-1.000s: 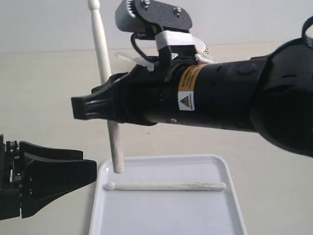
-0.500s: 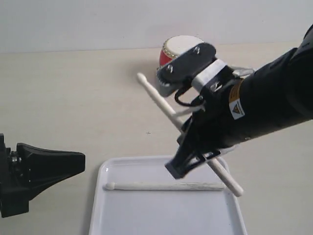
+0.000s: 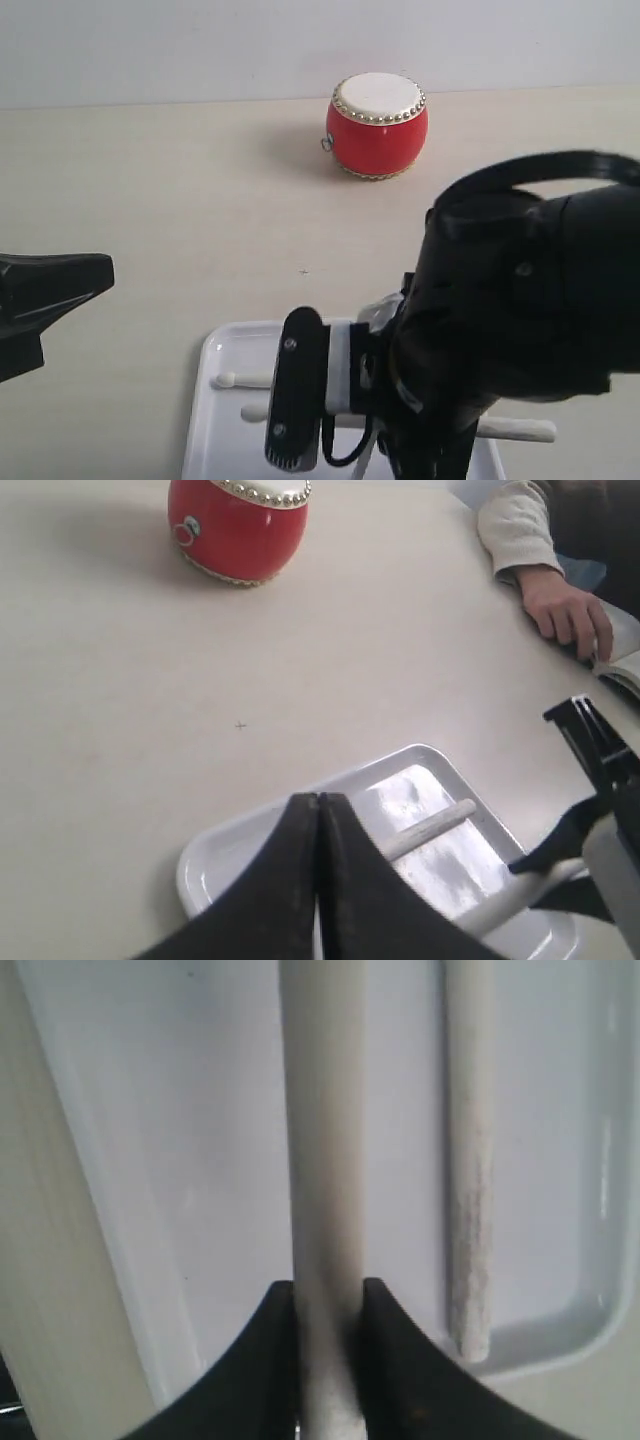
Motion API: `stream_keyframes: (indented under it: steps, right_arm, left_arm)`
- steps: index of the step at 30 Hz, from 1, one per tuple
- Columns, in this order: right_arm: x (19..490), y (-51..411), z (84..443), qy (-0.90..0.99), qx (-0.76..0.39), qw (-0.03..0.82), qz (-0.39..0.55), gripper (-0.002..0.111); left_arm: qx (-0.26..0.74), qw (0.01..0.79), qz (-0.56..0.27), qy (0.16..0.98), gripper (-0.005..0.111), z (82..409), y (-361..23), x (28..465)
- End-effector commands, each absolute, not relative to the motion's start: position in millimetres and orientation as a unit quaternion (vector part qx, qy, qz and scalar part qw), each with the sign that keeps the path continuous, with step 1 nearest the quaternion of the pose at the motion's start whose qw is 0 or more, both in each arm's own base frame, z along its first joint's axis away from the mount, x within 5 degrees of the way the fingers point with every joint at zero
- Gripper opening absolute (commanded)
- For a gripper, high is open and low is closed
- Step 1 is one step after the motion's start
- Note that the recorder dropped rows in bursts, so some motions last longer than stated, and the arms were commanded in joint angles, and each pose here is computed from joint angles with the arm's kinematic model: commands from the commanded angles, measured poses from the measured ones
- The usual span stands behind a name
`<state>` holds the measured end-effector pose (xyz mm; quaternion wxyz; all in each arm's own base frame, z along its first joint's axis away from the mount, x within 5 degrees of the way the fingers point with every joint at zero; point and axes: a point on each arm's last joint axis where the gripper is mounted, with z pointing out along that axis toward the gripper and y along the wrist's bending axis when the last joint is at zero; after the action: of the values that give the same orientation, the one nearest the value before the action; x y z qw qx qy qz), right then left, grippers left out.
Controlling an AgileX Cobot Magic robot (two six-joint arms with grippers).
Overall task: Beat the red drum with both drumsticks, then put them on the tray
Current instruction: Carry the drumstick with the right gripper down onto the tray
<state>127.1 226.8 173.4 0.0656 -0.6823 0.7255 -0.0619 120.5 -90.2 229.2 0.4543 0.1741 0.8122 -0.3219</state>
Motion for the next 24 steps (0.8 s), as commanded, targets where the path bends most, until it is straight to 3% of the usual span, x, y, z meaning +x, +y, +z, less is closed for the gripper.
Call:
stream_keyframes:
  steps: [1, 8, 24]
  right_arm:
    - [118.5, 243.5, 151.5, 0.688, -0.721, 0.058, -0.061, 0.0]
    - [120.5, 260.1, 132.3, 0.657, -0.746, 0.097, -0.049, 0.0]
    - [124.4, 263.9, 108.7, 0.689, -0.717, 0.091, -0.062, 0.0]
  left_arm:
    - [0.156, 0.471, -0.309, 0.811, 0.0, 233.8, -86.5, 122.3]
    - [0.154, 0.473, -0.305, 0.812, 0.0, 233.5, -85.8, 122.7]
    - [0.151, 0.474, -0.3, 0.814, 0.0, 233.2, -84.9, 123.5]
